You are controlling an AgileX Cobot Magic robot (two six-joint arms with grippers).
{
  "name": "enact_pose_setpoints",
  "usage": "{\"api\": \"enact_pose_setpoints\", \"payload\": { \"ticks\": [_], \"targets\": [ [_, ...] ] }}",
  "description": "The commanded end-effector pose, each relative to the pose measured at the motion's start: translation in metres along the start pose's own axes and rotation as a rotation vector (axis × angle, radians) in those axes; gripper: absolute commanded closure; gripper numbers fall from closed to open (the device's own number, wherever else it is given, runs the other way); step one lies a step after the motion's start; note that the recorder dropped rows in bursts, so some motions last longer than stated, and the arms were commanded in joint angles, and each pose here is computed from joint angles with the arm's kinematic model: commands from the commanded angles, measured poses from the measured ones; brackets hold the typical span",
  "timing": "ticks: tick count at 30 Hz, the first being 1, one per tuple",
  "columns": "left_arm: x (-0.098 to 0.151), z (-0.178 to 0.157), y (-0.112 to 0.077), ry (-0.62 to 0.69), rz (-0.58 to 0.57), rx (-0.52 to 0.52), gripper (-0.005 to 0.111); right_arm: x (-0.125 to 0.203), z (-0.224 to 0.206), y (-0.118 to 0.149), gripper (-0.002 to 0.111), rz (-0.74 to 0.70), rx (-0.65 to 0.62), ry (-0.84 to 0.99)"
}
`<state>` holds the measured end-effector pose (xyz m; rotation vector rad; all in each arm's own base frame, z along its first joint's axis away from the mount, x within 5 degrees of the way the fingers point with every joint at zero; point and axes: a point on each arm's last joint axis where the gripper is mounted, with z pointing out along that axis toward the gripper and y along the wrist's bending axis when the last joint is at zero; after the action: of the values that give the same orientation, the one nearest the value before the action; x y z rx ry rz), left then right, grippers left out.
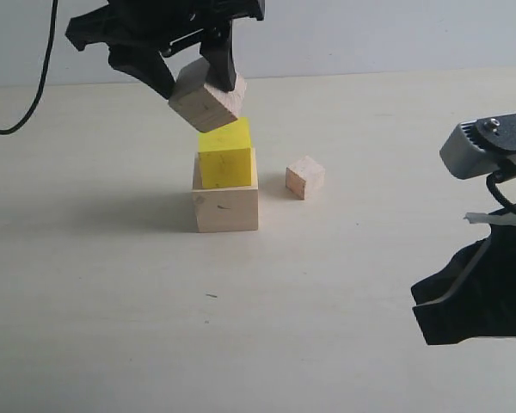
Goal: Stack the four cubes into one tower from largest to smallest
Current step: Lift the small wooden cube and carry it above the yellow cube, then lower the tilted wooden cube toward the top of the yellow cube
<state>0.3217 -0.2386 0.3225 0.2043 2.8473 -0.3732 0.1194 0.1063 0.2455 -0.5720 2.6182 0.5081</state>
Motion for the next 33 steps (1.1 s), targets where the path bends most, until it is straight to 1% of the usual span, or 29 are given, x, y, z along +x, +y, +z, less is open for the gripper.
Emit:
{"api": "enact_pose_setpoints", "payload": {
  "ticks": [1,5,11,24,33],
  "targets": [
    [-0.002,0.011,-0.001,0.016,-0.027,-0.011,0.107,-0.001,-0.001,-0.001,0.108,-0.003,0.006,-0.026],
    [-0.008,0.013,-0.004,0.006,-0.036,-0.006,0.107,-0.002,-0.001,-0.001,0.108,-0.008,0.006,-0.031],
    [-0.019,0.002,-0.011,-0.047,-0.054,0.025,0.107,-0.002,-0.001,-0.001,0.108,-0.010,0.006,-0.033],
    [-0.022,0.019,-0.008,-0.028,-0.072,-0.011,0.107,-0.003,-0.001,-0.001,0.108,-0.012,0.005,-0.049],
    [-0.023,0.019,-0.006,-0.033,-0.108,-0.018,0.107,-0.003,-0.001,-0.001,0.108,-0.021,0.005,-0.049]
  ]
}}
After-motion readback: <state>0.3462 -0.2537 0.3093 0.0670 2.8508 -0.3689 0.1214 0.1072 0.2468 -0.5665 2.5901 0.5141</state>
